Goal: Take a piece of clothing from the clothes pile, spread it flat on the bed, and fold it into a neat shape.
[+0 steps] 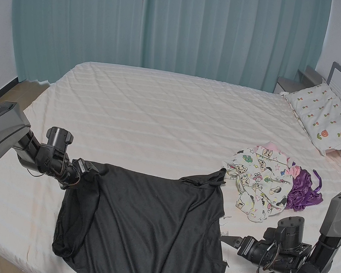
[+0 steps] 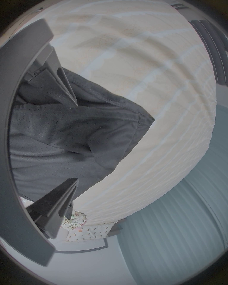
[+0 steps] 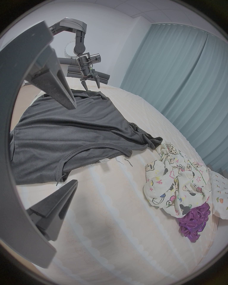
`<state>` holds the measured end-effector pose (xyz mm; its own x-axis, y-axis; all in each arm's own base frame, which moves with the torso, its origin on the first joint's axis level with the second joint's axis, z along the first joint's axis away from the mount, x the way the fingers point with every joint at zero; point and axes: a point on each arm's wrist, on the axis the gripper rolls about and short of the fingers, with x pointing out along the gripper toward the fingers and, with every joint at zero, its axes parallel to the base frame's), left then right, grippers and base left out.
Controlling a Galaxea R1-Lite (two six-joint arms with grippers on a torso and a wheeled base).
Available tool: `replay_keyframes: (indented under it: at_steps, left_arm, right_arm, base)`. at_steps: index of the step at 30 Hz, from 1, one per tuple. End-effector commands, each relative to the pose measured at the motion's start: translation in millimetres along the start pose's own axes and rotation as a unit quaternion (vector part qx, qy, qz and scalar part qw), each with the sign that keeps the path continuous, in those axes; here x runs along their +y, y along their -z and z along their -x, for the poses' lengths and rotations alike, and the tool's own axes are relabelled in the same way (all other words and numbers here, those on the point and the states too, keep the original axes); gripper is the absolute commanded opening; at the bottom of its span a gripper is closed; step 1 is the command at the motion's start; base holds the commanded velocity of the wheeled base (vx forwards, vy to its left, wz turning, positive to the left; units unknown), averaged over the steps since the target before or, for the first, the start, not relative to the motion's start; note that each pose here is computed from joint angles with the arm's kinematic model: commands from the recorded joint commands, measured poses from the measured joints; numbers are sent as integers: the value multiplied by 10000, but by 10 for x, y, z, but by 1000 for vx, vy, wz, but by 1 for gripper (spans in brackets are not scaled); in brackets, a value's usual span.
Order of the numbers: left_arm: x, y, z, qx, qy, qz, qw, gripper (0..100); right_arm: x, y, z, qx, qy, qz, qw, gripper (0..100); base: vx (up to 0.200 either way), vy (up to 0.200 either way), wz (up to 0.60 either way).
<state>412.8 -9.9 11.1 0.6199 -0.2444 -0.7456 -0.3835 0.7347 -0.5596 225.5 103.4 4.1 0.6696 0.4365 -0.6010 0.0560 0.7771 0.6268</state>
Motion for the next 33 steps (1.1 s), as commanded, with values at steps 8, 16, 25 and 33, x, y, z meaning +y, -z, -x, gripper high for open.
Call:
replay_keyframes:
  at_steps: [8, 16, 25, 33]
  left_arm:
    - [17, 30, -29, 28, -119, -257, 9996, 100]
    - [94, -10, -78, 0, -175, -186, 9997, 100]
    - [91, -88, -321, -336, -481, -296, 9978, 0]
    - [59, -311, -262, -776, -484, -201, 9956, 0]
  right_arm:
    - [-1, 2, -2, 6, 2, 0, 10000, 100]
    - [-1, 2, -2, 6, 2, 0, 10000, 100]
    - [-4, -6, -4, -4, -1, -8, 10000, 100]
    - [-4, -12, -10, -8, -8, -20, 10000, 100]
  base:
    - [0, 0, 0]
    - [0, 0, 0]
    - [0, 0, 0]
    - [0, 0, 0]
